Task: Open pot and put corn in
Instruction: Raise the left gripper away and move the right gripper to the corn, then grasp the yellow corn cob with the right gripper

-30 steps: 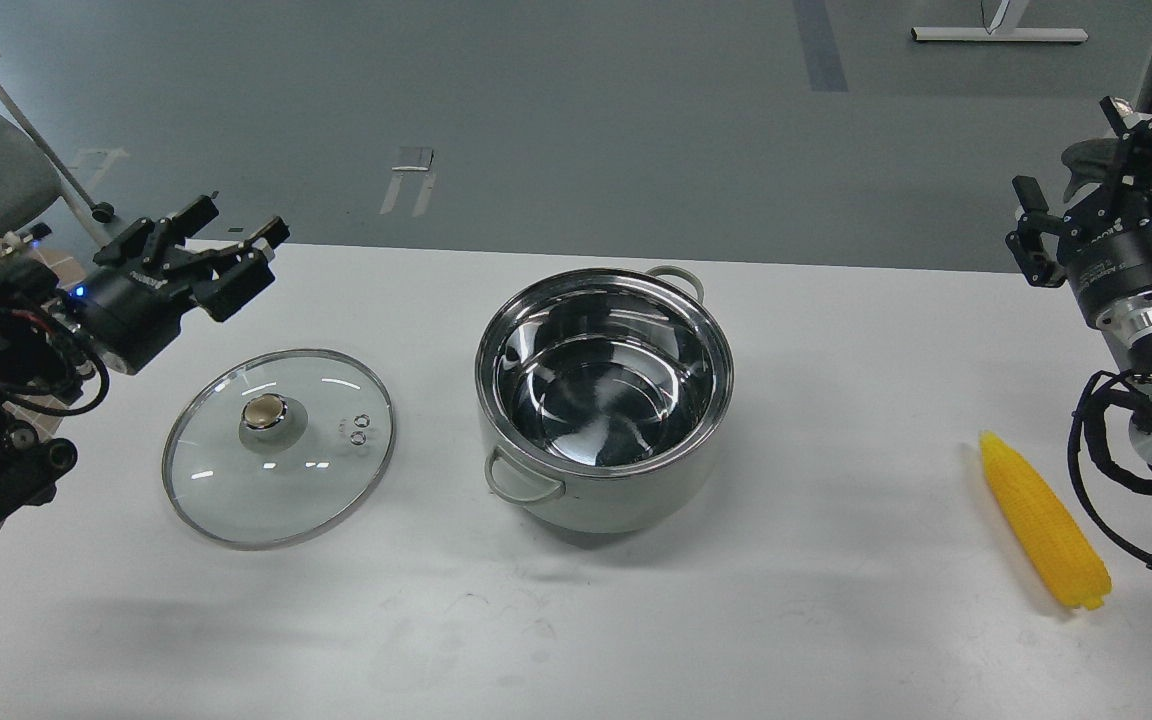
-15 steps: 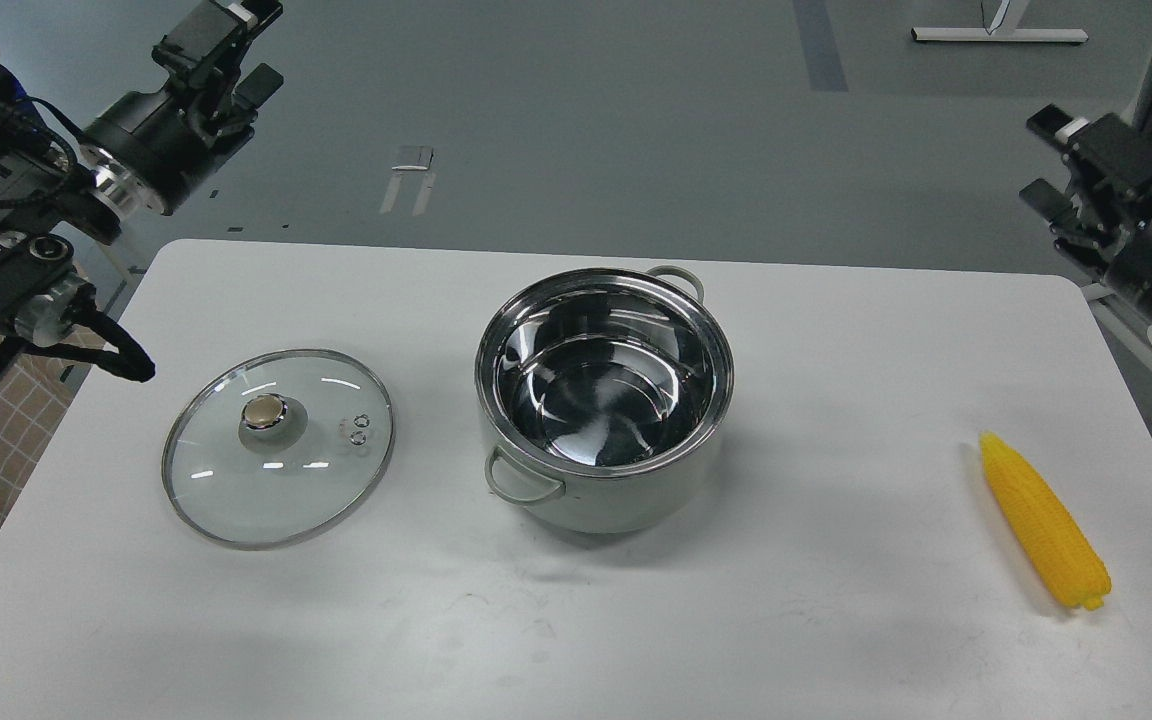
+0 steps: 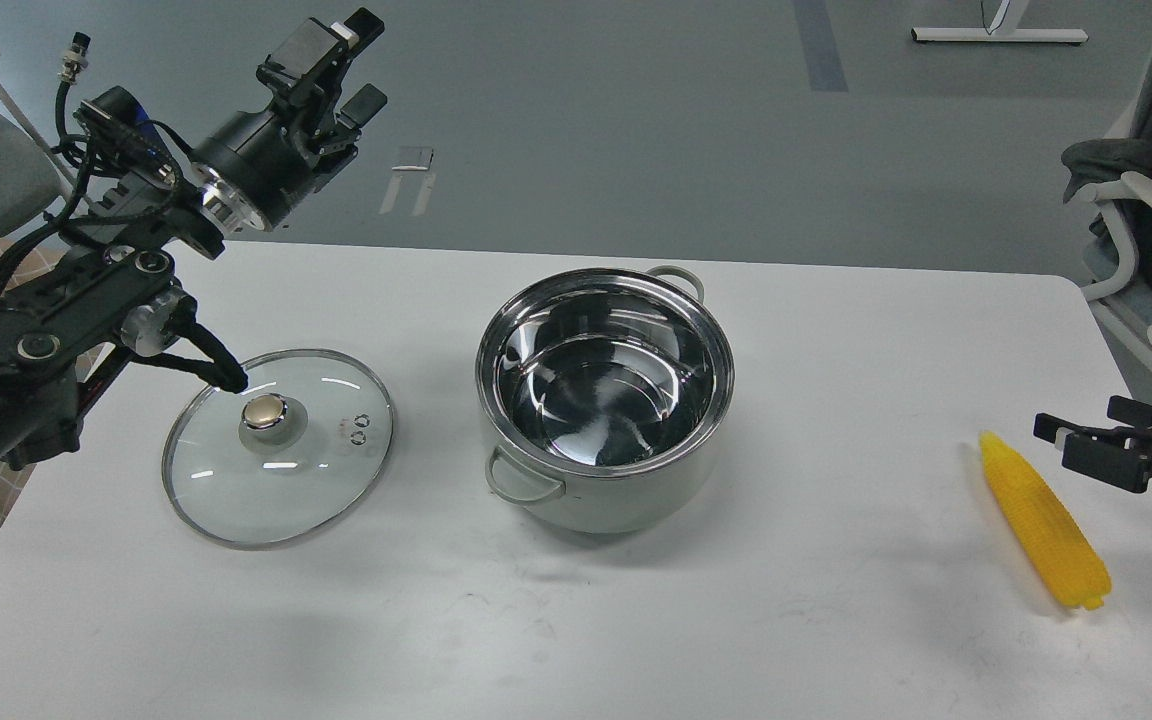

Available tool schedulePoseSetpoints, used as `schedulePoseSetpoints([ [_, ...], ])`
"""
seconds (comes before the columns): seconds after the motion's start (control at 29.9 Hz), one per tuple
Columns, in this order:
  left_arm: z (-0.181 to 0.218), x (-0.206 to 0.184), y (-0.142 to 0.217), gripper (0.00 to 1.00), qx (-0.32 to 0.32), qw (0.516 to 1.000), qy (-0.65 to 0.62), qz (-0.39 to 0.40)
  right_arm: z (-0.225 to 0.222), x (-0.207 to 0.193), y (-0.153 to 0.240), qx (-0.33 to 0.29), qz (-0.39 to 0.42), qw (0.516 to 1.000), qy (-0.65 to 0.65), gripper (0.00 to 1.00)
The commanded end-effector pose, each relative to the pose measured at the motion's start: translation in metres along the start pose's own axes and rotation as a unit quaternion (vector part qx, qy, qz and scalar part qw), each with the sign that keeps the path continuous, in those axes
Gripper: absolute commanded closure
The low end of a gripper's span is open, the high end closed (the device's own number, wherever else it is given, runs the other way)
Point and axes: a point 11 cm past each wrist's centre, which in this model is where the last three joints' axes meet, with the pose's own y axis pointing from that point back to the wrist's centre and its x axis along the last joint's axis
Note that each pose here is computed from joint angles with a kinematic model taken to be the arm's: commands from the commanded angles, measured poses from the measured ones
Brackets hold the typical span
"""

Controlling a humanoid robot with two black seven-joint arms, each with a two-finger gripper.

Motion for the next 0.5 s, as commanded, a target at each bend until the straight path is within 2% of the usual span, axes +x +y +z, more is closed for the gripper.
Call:
schedulePoseSetpoints([
  [0.0,-0.002,-0.005,-0.001,0.03,0.001,1.000,-0.002,-0.006,0.003,-0.020,0.002,-0.006,-0.023,1.000,0.019,0.00],
  [0.47,-0.002,-0.016,-0.006,0.03,-0.003,1.000,0.002,-0.015,-0.003,-0.065,0.002,0.003,-0.060,0.998,0.033,0.00],
])
